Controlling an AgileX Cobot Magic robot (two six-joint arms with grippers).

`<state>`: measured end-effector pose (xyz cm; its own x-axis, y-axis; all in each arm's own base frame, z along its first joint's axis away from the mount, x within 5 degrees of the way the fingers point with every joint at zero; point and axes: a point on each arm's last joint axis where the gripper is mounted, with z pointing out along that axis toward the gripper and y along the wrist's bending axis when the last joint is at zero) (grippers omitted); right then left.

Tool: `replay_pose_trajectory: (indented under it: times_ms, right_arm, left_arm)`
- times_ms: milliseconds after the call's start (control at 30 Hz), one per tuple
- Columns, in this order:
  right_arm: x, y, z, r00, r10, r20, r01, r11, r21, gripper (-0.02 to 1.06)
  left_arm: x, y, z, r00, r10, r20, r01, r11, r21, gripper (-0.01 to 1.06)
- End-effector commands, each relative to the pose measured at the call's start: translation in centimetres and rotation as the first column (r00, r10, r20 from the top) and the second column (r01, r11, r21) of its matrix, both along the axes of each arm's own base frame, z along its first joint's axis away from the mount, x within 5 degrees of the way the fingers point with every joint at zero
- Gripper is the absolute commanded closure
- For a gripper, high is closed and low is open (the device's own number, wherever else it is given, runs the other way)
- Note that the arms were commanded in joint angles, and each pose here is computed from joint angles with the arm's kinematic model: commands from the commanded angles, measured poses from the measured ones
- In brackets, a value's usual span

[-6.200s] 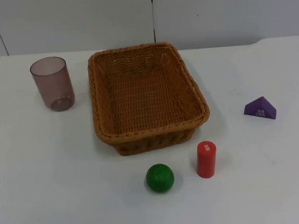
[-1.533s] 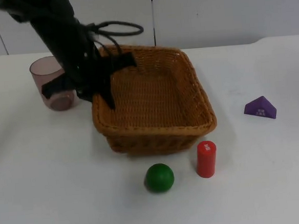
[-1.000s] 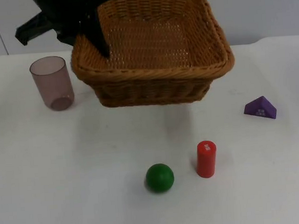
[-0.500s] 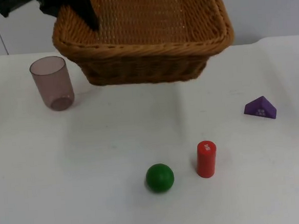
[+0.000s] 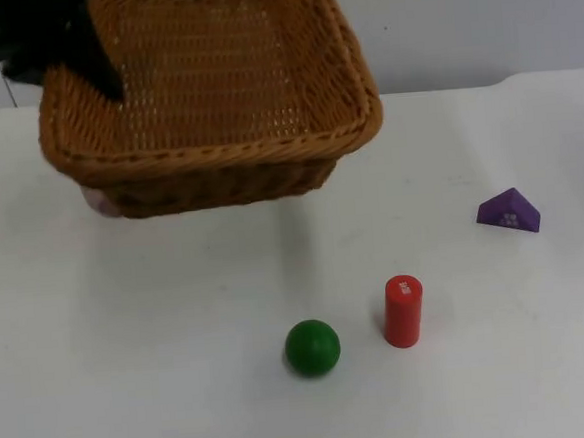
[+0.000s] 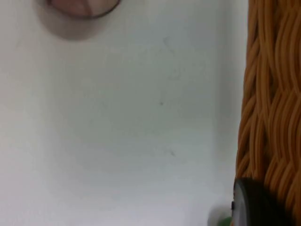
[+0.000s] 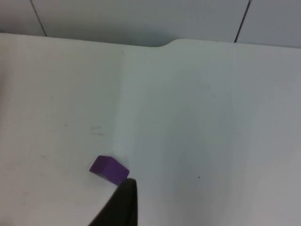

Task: Pick up the basket with the left hand and place the triangular block into the basket with the right hand.

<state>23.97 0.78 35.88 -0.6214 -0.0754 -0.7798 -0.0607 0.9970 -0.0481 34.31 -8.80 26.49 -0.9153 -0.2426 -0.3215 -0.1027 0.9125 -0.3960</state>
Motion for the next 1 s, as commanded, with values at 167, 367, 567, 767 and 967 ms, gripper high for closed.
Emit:
replay_pose_trajectory:
  times_ms: [167,367,567,767,967]
  right_arm:
    - [1.5,0.6,-1.3,0.99,0.137,-0.043,-0.139,0.988,-0.071,-0.01]
    - [5.8,2.0,-6.6,0.933,0.318,-0.17,-0.328,0.944,-0.037,-0.01]
    - [9.6,2.3,-13.1,0.875,0.399,-0.273,-0.426,0.904,-0.044,-0.01]
    - [12.4,2.8,-18.5,0.809,0.484,-0.334,-0.523,0.852,-0.03,-0.01]
    - [15.5,3.7,-21.1,0.751,0.555,-0.358,-0.602,0.798,-0.024,-0.01]
  left_arm:
    - [-1.5,-0.3,0.9,0.998,-0.058,-0.011,0.056,0.995,-0.085,1.05]
    - [-2.1,-0.9,0.8,0.993,-0.1,-0.058,0.093,0.989,-0.114,1.05]
    - [-2.2,-1.0,0.8,0.992,-0.11,-0.063,0.103,0.989,-0.111,1.05]
    - [-2.0,-0.9,0.7,0.996,-0.07,-0.058,0.063,0.991,-0.12,1.05]
    - [-2.6,-2.5,-0.2,0.997,-0.069,-0.046,0.064,0.993,-0.101,1.05]
